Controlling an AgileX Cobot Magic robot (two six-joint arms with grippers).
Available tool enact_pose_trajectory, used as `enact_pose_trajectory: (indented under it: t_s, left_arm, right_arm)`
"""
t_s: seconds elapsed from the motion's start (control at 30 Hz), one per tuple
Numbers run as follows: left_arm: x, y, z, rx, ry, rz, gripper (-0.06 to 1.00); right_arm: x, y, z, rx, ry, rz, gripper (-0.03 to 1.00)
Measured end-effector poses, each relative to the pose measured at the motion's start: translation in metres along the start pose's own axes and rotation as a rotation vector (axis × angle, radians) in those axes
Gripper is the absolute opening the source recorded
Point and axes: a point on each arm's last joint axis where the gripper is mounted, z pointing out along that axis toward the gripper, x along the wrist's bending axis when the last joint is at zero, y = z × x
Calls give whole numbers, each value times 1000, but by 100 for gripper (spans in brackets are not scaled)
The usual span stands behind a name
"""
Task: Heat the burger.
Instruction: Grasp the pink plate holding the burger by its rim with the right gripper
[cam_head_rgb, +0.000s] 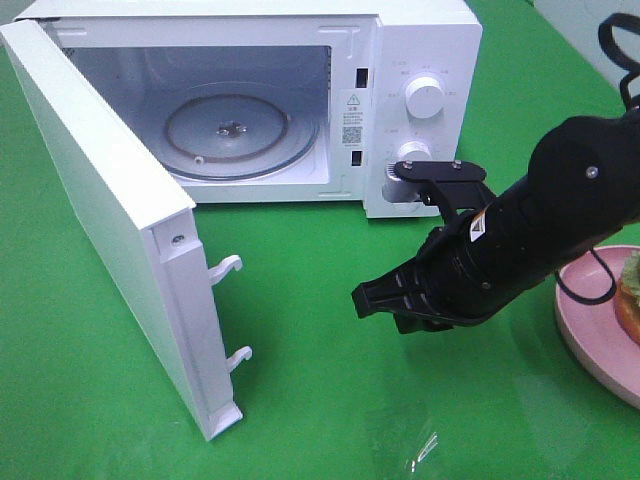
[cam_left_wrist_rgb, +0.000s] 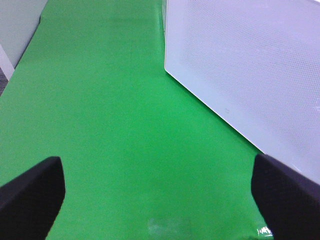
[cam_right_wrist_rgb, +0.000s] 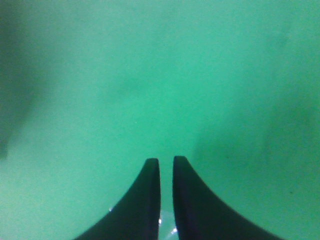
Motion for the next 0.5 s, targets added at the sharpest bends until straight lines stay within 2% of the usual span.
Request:
enact_pose_trajectory:
  t_s: [0.17, 0.5]
  left_arm:
    - [0, 0, 0, 0, 0, 0, 92]
    - [0, 0, 0, 0, 0, 0, 92]
  right_arm:
    - [1, 8, -25, 42, -37, -124, 12]
    - [0, 3, -70, 50, -57, -164, 14]
